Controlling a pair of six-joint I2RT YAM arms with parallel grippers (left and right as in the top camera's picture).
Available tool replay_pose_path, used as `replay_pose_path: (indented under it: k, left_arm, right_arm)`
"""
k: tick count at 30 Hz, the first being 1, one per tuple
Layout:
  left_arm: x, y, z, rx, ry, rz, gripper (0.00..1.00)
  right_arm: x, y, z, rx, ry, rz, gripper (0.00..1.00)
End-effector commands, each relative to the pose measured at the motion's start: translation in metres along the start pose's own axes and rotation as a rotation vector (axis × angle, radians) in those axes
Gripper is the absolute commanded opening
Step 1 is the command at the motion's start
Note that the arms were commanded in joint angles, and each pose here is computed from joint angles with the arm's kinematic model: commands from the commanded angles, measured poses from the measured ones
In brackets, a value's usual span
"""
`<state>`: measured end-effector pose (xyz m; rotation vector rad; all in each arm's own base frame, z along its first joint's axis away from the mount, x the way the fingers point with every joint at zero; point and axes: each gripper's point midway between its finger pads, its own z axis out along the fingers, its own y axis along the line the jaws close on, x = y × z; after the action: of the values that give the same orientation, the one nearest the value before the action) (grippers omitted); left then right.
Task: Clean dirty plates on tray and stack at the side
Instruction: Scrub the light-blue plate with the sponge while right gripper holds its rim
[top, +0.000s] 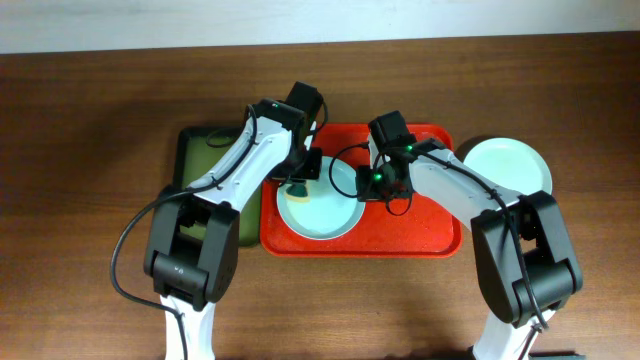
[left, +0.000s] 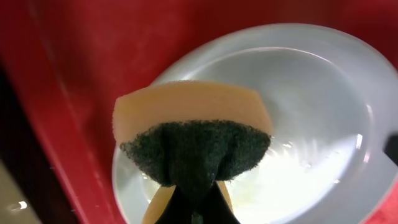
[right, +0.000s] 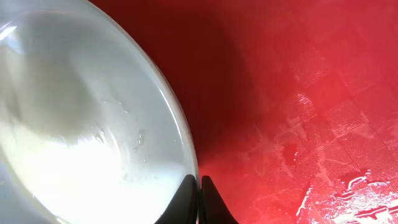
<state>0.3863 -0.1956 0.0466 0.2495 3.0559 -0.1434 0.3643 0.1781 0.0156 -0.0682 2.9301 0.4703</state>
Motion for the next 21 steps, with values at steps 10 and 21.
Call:
replay_pose_path:
  k: [10, 21]
  left_arm:
    - [0.034, -0.023, 0.096, 0.144, 0.181, -0.009, 0.00]
    - [0.002, -0.011, 0.001, 0.164, 0.028, 0.074, 0.00]
  right_arm:
    - [0.009, -0.004, 0.006, 0.017, 0.026, 0.005, 0.04]
    - [0.012, 0.003, 0.001, -0.084, 0.062, 0.043, 0.35]
